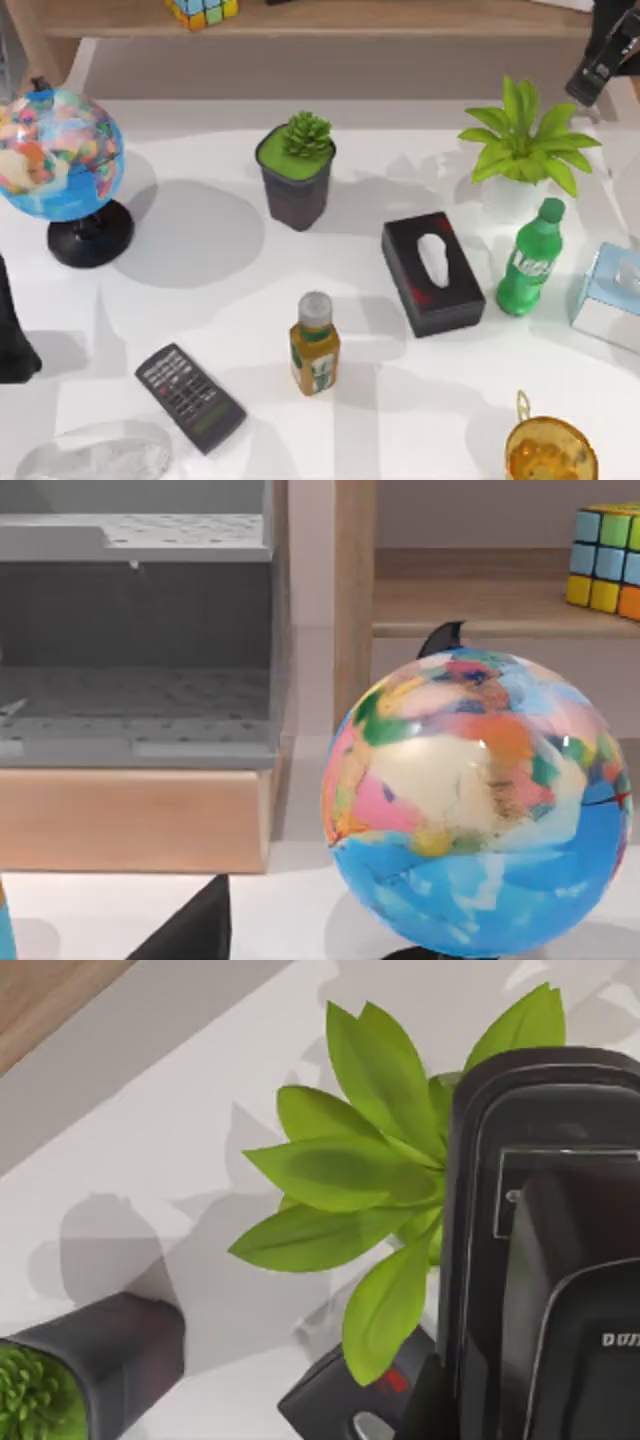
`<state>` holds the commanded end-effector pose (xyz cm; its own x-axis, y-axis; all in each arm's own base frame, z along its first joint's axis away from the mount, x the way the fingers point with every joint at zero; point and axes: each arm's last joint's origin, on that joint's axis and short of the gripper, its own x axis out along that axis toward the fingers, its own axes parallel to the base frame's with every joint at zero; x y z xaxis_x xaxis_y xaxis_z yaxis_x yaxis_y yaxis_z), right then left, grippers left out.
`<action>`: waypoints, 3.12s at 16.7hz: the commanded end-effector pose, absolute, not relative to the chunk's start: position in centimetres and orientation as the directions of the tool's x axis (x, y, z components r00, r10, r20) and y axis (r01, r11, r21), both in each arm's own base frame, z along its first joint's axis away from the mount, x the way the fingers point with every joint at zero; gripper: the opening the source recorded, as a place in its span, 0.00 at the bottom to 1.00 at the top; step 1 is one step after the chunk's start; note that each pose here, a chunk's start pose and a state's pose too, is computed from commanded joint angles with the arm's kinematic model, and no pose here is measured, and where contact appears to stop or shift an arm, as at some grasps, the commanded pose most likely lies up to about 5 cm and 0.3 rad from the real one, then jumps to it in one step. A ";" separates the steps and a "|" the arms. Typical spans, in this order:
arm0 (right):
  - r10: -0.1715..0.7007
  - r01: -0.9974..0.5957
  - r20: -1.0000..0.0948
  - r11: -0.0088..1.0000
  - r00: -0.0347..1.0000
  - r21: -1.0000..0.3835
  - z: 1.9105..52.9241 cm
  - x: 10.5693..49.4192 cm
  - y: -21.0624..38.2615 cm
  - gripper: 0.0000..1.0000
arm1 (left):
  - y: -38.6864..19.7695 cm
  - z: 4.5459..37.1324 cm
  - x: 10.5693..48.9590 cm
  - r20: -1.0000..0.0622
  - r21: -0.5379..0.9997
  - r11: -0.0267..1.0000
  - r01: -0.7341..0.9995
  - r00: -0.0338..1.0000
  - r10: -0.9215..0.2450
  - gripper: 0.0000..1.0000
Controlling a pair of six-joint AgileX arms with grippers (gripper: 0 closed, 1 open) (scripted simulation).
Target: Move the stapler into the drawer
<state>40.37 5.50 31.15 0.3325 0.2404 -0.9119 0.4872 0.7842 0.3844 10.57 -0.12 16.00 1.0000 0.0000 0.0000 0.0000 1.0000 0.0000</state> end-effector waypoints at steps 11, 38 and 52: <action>0.042 0.228 -0.960 0.968 0.278 0.108 26.8 45.0 -10.6 0.00 | -0.1 16.0 10.6 0.000 0.000 1.000 0.000 1.000 0.000 1.00; 0.149 0.110 -0.958 0.977 0.247 0.180 23.0 44.7 -19.2 0.00 | -0.1 16.0 10.6 0.000 0.000 1.000 0.000 1.000 0.000 1.00; 0.049 0.011 -0.996 0.999 0.069 0.050 15.4 46.1 -18.7 0.00 | -0.1 16.0 10.6 0.000 0.000 1.000 0.000 1.000 0.000 1.00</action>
<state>46.05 -18.75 15.36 0.0690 0.0487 -0.9964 0.0110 0.9987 0.0496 10.57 -0.12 16.00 1.0000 0.0000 0.0000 0.0000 1.0000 0.0000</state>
